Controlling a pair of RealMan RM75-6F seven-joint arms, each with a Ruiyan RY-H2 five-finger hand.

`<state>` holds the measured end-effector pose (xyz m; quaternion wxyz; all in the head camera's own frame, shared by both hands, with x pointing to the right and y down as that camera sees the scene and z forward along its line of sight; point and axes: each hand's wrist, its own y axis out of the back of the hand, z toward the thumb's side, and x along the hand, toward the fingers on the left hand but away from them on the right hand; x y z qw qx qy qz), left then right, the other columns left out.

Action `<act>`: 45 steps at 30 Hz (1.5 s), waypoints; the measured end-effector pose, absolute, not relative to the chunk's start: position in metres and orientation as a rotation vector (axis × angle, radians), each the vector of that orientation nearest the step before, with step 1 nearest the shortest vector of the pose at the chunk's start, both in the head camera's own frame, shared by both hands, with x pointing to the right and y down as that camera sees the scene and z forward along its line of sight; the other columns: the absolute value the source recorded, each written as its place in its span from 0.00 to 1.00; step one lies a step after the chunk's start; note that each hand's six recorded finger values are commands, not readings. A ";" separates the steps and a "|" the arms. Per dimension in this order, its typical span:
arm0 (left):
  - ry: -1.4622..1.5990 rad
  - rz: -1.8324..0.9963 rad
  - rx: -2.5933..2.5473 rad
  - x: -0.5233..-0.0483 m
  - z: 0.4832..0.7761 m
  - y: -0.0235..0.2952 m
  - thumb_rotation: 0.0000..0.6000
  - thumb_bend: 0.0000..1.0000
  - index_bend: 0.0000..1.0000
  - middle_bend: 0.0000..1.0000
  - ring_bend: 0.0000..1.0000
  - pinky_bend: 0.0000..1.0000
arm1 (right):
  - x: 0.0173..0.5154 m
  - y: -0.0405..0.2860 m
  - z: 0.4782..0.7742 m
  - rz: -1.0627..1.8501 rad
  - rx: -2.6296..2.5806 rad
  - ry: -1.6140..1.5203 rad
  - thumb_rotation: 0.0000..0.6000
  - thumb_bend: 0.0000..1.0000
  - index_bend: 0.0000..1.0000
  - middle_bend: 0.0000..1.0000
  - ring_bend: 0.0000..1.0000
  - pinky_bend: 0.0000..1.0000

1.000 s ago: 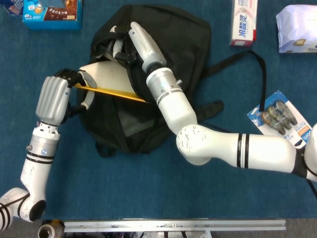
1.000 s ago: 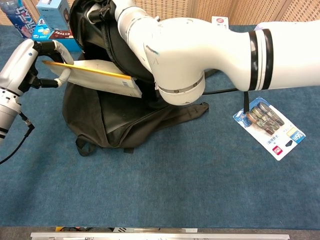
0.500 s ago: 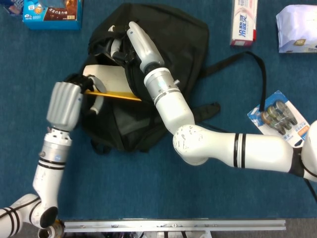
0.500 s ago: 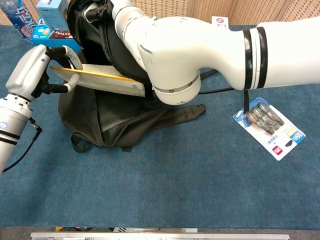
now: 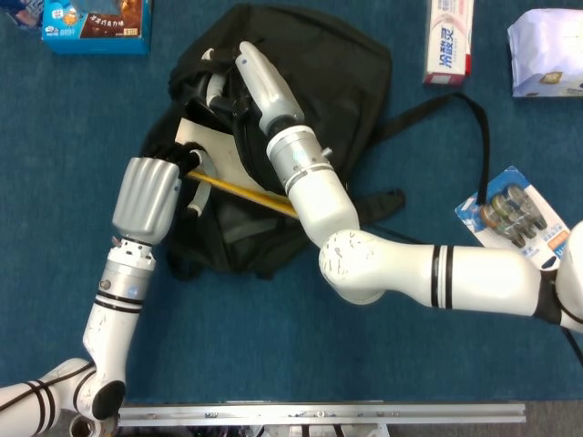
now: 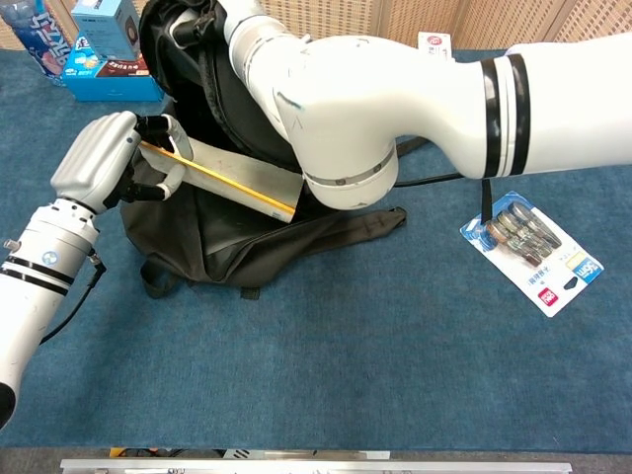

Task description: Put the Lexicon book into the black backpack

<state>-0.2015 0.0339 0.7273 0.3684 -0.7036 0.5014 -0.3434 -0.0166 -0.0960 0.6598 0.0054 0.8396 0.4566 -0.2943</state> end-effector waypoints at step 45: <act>1.213 -0.930 -1.698 -0.234 0.721 0.050 1.00 0.36 0.70 0.62 0.53 0.38 | -0.004 -0.101 0.664 -0.933 2.612 1.380 1.00 0.86 0.73 0.61 0.64 0.92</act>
